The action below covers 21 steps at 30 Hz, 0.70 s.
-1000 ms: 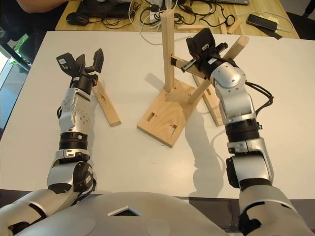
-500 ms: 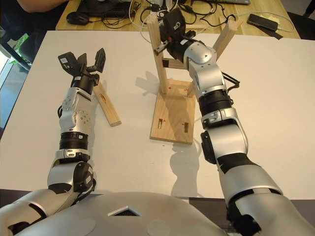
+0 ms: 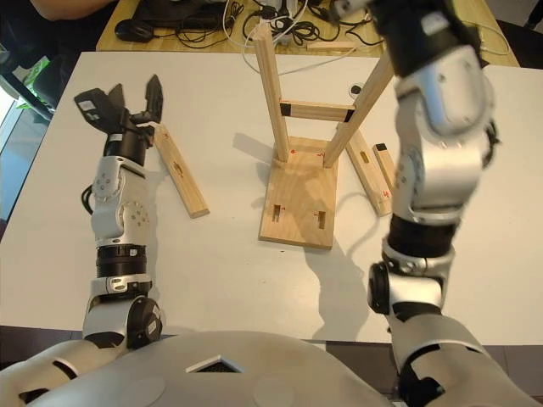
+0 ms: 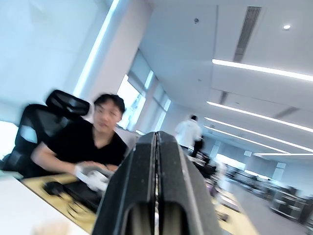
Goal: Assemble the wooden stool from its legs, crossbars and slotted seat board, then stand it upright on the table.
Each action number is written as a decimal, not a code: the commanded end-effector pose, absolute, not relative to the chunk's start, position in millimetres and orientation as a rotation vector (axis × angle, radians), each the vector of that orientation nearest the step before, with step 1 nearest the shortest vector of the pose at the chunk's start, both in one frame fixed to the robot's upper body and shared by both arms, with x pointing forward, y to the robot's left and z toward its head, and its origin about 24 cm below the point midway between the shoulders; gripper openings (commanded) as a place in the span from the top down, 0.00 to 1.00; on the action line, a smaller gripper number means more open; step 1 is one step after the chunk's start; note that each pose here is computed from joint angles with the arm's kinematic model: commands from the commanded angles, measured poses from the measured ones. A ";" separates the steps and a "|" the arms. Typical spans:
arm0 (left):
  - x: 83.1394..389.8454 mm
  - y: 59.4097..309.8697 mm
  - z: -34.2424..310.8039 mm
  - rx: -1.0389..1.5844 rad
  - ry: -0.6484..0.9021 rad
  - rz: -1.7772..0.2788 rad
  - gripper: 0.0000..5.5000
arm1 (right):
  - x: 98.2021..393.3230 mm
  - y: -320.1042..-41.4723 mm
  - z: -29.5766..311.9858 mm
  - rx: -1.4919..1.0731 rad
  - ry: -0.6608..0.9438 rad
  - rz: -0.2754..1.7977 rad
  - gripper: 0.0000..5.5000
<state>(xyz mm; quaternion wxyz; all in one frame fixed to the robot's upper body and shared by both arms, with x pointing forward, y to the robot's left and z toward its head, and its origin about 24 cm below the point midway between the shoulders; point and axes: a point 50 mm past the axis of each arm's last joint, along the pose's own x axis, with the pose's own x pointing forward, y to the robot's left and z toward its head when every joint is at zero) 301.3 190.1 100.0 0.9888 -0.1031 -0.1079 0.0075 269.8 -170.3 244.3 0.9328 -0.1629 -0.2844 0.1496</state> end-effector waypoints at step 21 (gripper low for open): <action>276.0 183.4 104.6 -0.067 -0.071 -0.003 0.23 | 162.9 -333.4 36.4 -0.319 0.631 0.159 0.60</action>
